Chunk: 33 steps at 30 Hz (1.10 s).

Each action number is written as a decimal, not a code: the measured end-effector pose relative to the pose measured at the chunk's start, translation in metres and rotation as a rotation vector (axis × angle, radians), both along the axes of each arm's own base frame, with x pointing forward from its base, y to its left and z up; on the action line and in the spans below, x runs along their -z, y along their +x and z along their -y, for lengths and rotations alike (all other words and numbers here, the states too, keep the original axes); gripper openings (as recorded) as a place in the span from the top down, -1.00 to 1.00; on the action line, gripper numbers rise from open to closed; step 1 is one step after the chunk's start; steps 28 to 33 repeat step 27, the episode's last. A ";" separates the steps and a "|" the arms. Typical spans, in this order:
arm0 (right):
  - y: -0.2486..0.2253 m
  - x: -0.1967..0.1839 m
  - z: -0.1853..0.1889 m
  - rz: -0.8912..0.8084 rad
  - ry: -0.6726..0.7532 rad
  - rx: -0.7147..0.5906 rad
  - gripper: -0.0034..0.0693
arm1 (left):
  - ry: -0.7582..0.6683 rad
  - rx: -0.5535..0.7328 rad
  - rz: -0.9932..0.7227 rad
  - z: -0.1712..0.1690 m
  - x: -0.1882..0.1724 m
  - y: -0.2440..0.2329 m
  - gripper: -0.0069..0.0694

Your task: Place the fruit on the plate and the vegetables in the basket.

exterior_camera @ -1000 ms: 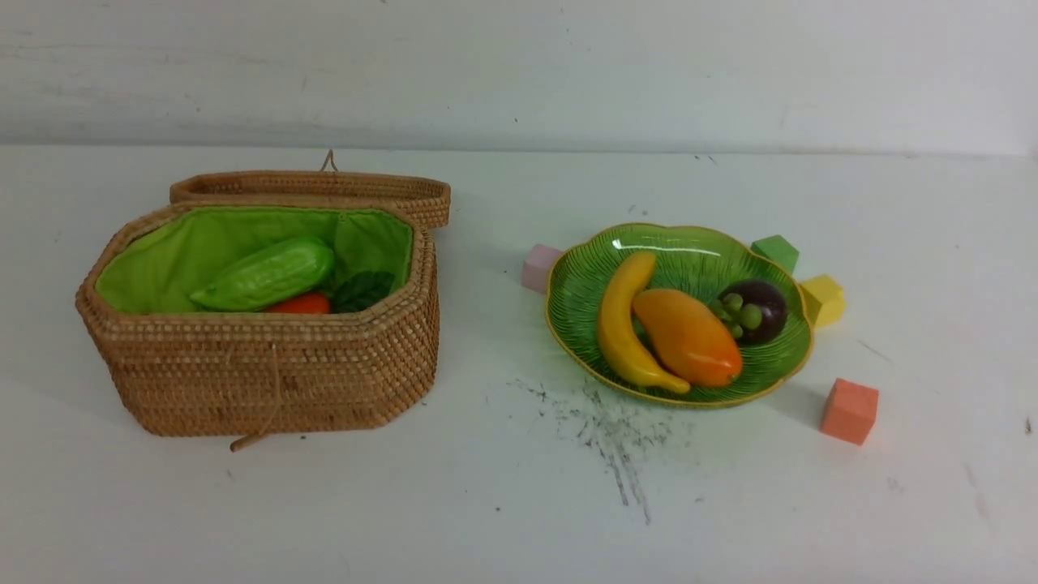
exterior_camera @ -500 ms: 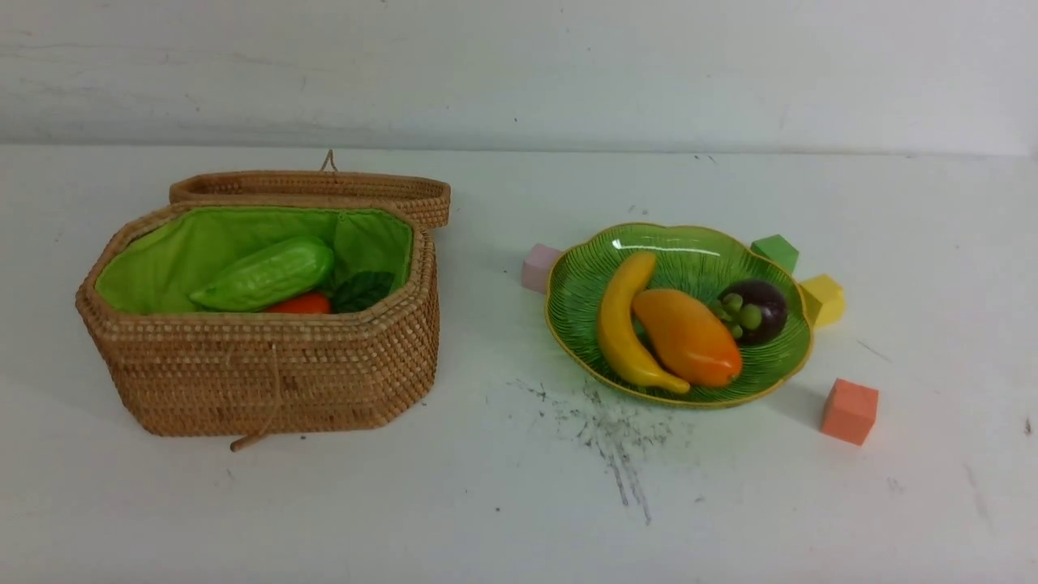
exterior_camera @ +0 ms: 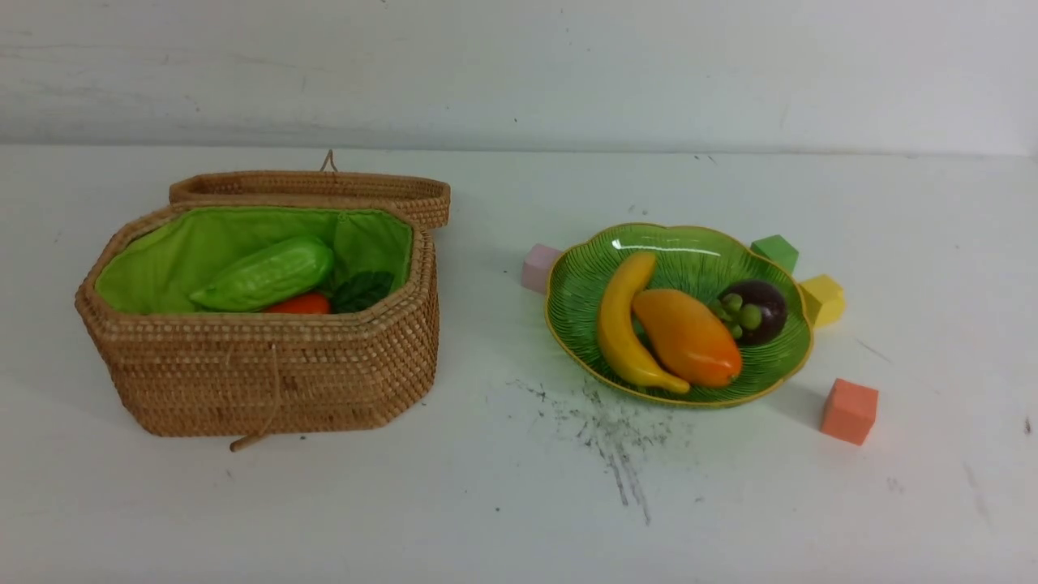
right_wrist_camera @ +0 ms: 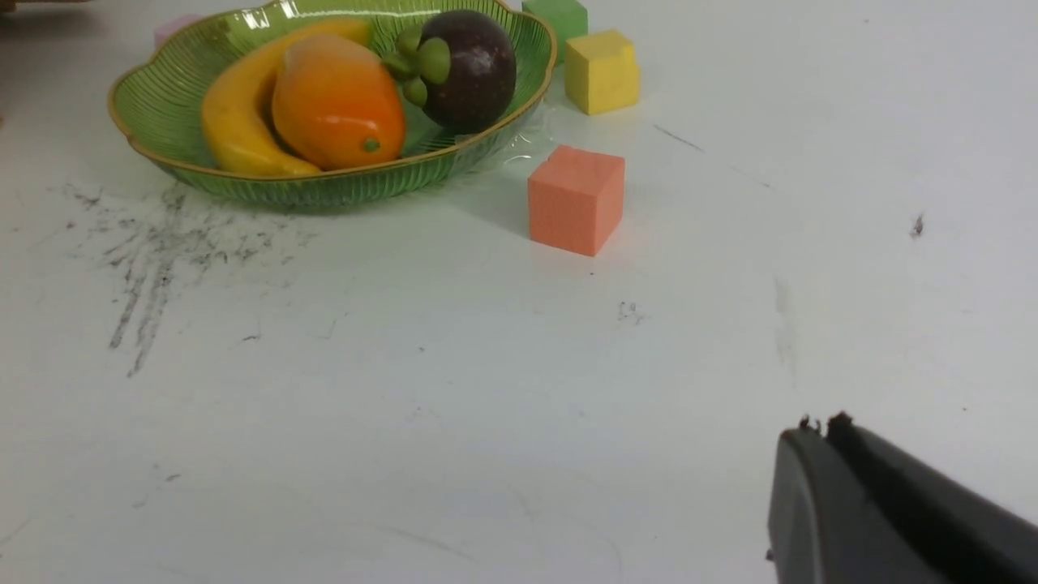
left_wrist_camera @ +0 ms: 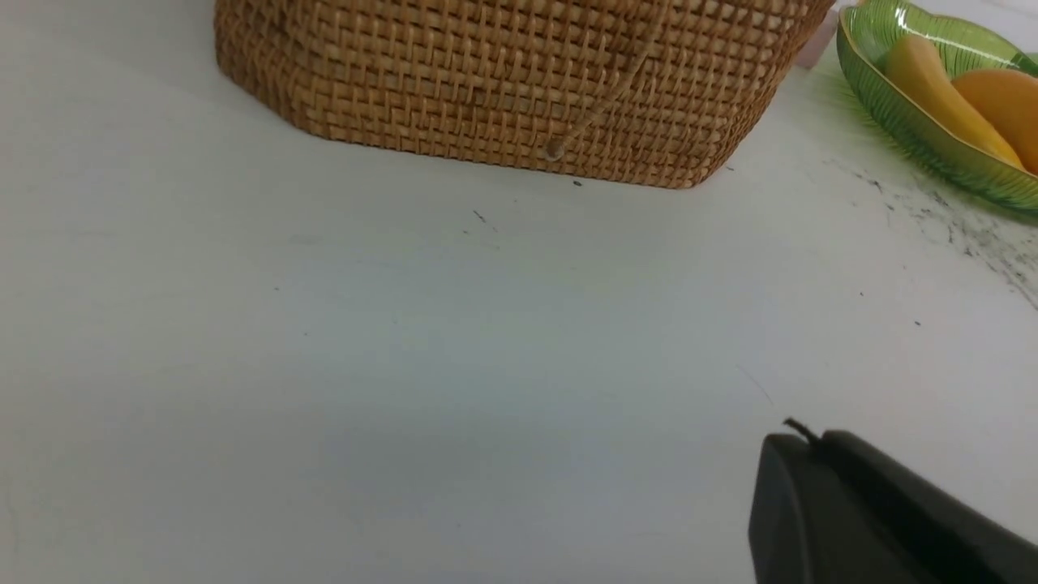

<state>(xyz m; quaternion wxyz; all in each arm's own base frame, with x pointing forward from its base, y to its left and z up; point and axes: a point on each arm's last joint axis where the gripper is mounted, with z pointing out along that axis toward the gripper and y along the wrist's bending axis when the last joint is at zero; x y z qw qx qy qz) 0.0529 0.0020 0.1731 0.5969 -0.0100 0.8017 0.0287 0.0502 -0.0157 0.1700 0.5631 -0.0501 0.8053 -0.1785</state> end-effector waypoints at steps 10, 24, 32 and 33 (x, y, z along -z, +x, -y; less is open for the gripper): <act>0.000 0.000 0.000 0.000 -0.001 0.000 0.83 | -0.002 0.000 0.000 0.000 0.000 0.000 0.85; 0.000 0.000 0.000 0.000 0.000 0.000 0.78 | -0.002 0.000 0.000 0.000 0.000 0.000 0.85; 0.000 0.000 0.000 0.000 0.000 0.000 0.76 | -0.003 0.000 0.000 0.000 0.000 0.000 0.84; 0.000 0.000 0.000 0.000 0.000 0.000 0.76 | -0.003 0.000 0.000 0.000 0.000 0.000 0.84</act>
